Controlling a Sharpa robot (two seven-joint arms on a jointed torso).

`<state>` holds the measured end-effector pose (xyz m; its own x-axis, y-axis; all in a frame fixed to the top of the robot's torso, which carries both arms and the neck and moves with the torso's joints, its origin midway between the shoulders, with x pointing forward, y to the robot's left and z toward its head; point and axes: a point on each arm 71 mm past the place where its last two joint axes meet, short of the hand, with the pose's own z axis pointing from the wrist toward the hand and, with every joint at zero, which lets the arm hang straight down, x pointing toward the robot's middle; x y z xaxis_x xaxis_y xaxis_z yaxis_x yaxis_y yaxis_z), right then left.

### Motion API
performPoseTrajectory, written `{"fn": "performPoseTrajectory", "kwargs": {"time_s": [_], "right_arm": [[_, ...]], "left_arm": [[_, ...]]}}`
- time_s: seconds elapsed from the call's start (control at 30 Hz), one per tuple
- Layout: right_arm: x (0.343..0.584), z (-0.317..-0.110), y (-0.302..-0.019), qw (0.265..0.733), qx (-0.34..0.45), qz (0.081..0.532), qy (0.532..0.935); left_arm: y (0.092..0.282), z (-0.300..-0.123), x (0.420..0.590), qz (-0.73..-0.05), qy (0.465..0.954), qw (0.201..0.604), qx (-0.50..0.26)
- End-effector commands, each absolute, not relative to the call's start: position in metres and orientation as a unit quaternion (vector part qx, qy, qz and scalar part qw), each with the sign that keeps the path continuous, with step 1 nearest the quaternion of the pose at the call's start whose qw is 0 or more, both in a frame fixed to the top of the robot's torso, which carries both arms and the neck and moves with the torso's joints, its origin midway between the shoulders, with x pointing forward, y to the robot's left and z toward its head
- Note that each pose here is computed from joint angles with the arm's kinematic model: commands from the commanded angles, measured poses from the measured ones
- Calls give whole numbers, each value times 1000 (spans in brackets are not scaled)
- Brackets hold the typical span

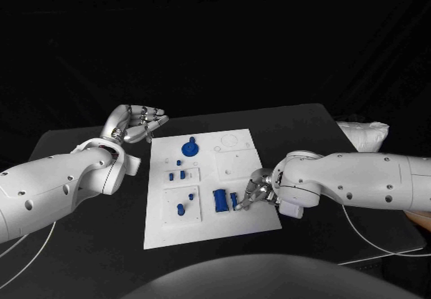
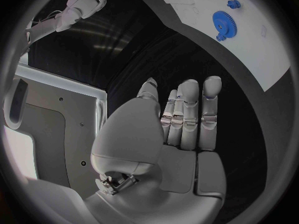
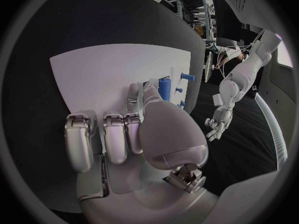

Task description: Assemble the parts on the task board

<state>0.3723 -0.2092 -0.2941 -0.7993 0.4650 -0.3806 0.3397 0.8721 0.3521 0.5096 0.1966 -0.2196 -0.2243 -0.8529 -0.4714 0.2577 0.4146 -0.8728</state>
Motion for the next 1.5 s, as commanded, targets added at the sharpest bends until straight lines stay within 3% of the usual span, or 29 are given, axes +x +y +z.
{"fn": "performPoseTrajectory", "kwargs": {"time_s": [0.03, 0.2, 0.3, 0.47, 0.6, 0.87, 1.27, 1.33, 1.37, 1.5], "right_arm": [[372, -291, -210, 251, 227, 154, 928], [378, -276, -214, 304, 280, 216, 884], [390, -260, -216, 349, 328, 289, 829], [409, -244, -211, 385, 375, 397, 744], [427, -236, -199, 400, 381, 469, 689], [454, -229, -166, 400, 347, 577, 622], [458, -232, -158, 398, 353, 610, 587], [458, -232, -159, 401, 354, 610, 585], [459, -236, -159, 401, 355, 584, 611], [459, -235, -161, 408, 366, 580, 603]], "left_arm": [[194, -219, 509, -490, 616, 569, -237], [195, -219, 509, -489, 615, 571, -238], [195, -218, 508, -490, 613, 573, -238], [195, -217, 506, -495, 603, 578, -239], [195, -215, 501, -505, 581, 582, -262], [194, -227, 479, -536, 541, 559, -328], [180, -244, 456, -583, 525, 509, -354], [180, -245, 455, -585, 524, 507, -355], [182, -251, 457, -549, 557, 509, -361], [183, -248, 457, -544, 551, 508, -376]]}}
